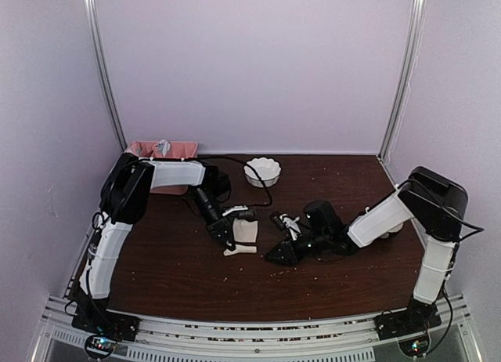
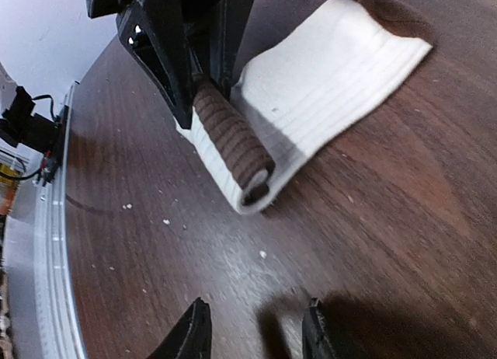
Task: Roll the socks
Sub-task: Roll the sock at the center of the board.
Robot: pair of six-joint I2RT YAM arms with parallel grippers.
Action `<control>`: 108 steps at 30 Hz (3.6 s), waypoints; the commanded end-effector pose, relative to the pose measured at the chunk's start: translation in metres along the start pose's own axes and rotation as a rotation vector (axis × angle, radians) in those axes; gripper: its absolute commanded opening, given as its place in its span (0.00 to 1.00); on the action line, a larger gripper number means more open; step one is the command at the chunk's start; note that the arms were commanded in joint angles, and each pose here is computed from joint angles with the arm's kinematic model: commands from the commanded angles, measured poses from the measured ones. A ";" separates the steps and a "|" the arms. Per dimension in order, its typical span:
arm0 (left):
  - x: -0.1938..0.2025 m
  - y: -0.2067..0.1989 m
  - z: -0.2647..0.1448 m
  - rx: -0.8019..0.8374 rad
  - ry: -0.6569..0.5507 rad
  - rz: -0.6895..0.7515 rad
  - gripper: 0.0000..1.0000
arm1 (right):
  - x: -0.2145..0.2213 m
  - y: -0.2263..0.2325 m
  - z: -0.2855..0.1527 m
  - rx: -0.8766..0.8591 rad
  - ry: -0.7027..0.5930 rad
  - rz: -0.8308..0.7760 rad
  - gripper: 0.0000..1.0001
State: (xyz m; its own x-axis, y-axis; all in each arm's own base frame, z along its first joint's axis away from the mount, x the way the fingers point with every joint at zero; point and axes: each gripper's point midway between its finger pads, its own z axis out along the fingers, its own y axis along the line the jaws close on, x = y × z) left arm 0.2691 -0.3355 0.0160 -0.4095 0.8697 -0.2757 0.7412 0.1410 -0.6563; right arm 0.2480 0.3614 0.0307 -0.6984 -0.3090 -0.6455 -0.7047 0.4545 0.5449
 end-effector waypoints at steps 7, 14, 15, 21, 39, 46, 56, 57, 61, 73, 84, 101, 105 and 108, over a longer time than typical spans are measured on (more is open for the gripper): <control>0.055 0.033 0.018 -0.079 0.211 -0.117 0.17 | -0.033 -0.030 -0.080 0.615 -0.271 -0.316 1.00; 0.055 0.042 0.016 -0.127 0.231 -0.130 0.16 | -0.061 -0.049 -0.123 0.677 -0.564 -0.095 1.00; 0.054 0.041 0.016 -0.118 0.223 -0.132 0.16 | -0.065 -0.033 -0.114 0.597 -0.562 -0.176 1.00; 0.059 0.034 0.025 -0.045 0.233 -0.162 0.17 | -0.024 0.036 -0.037 0.495 -0.260 -0.874 0.99; 0.066 0.031 0.031 -0.001 0.254 -0.172 0.19 | -0.016 0.035 0.068 0.305 0.075 -1.160 0.53; 0.064 0.026 0.028 0.013 0.247 -0.154 0.22 | -0.008 0.023 0.080 0.285 0.164 -1.105 0.33; 0.034 0.028 -0.012 -0.184 0.129 -0.027 0.94 | 0.028 0.023 0.080 0.147 0.332 -0.876 0.00; 0.029 0.029 -0.020 -0.228 0.118 -0.007 0.98 | 0.031 0.023 0.079 0.139 0.346 -0.842 0.00; 0.011 0.033 -0.060 -0.435 0.067 0.052 0.98 | 0.042 0.021 0.070 0.098 0.381 -0.681 0.00; 0.016 0.044 -0.111 -0.433 -0.177 -0.053 0.98 | 0.067 0.021 0.066 -0.048 0.495 -0.397 0.00; 0.004 -0.042 -0.088 -0.600 -0.105 0.631 0.92 | 0.085 -0.006 0.069 -0.111 0.612 -0.080 0.00; 0.004 -0.027 -0.011 -0.602 0.102 0.734 0.71 | 0.096 -0.031 0.064 -0.126 0.618 0.175 0.00; 0.004 -0.023 -0.002 -0.611 0.116 0.712 0.64 | 0.091 -0.030 0.067 -0.126 0.602 0.194 0.00; 0.007 -0.016 0.003 -0.628 0.141 0.682 0.49 | 0.083 -0.029 0.070 -0.121 0.575 0.222 0.00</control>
State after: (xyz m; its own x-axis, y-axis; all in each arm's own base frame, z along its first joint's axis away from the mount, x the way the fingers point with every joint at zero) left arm 0.2424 -0.3248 0.0274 0.2719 0.8885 -0.3696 0.9622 -0.2582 0.0873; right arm 0.2475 0.4378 0.0222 -0.6280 -0.5832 -0.5152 -0.6944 0.1211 0.7093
